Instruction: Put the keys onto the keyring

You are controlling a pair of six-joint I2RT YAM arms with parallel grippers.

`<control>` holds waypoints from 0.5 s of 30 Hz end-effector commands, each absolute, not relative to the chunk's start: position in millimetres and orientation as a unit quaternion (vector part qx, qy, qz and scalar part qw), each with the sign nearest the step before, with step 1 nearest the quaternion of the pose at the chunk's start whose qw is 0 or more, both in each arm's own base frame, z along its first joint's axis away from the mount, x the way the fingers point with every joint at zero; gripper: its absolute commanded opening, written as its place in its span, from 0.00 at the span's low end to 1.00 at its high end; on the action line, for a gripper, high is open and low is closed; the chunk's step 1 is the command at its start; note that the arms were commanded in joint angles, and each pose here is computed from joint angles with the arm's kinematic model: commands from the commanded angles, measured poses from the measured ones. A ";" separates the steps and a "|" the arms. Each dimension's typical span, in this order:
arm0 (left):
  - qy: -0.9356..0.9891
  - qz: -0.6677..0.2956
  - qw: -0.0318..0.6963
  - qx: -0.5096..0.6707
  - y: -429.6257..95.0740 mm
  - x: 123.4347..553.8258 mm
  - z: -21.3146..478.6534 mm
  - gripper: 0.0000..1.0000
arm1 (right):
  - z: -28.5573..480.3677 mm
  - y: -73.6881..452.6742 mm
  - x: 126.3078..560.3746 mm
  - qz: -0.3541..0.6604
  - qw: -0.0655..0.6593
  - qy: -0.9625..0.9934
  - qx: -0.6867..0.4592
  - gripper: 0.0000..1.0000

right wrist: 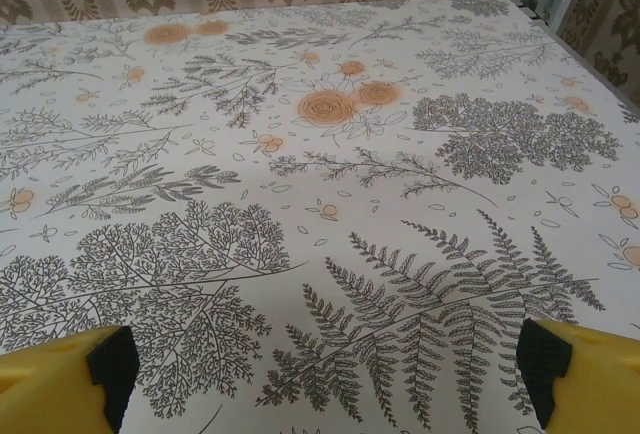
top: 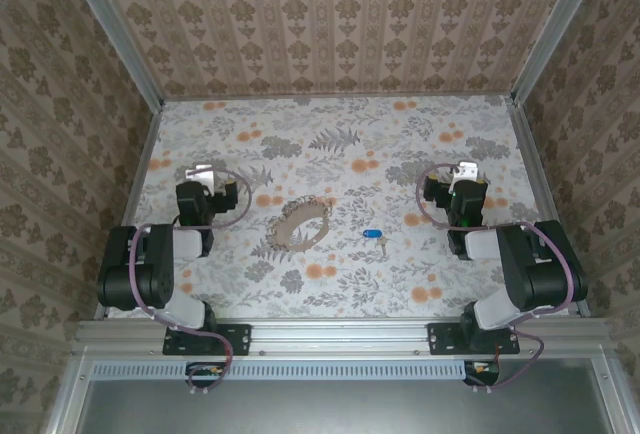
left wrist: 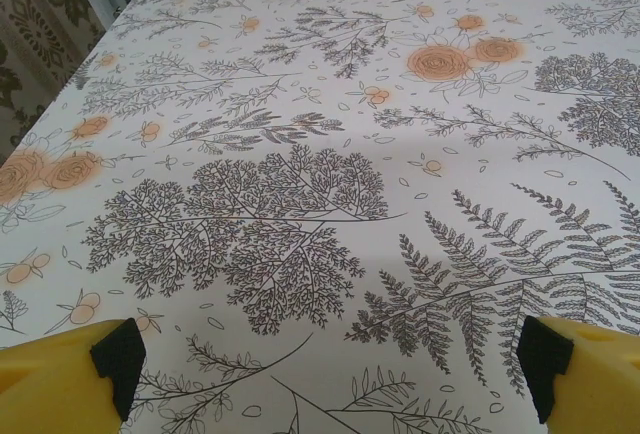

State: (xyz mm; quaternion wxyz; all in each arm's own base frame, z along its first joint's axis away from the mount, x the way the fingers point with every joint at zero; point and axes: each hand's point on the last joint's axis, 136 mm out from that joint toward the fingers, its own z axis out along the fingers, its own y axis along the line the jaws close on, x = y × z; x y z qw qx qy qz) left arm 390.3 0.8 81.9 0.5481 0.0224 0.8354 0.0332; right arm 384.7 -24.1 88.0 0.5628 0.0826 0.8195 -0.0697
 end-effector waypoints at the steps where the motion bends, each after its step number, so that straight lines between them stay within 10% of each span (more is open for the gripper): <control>1: 0.822 0.040 0.567 0.031 -0.7 400.0 94.3 1.00 | 100.9 -24.7 393.4 -0.077 0.581 0.806 0.083 0.99; 15: 0.823 0.037 0.567 0.030 -0.4 399.5 94.1 1.00 | 100.5 -24.7 393.8 -0.076 0.580 0.807 0.083 1.00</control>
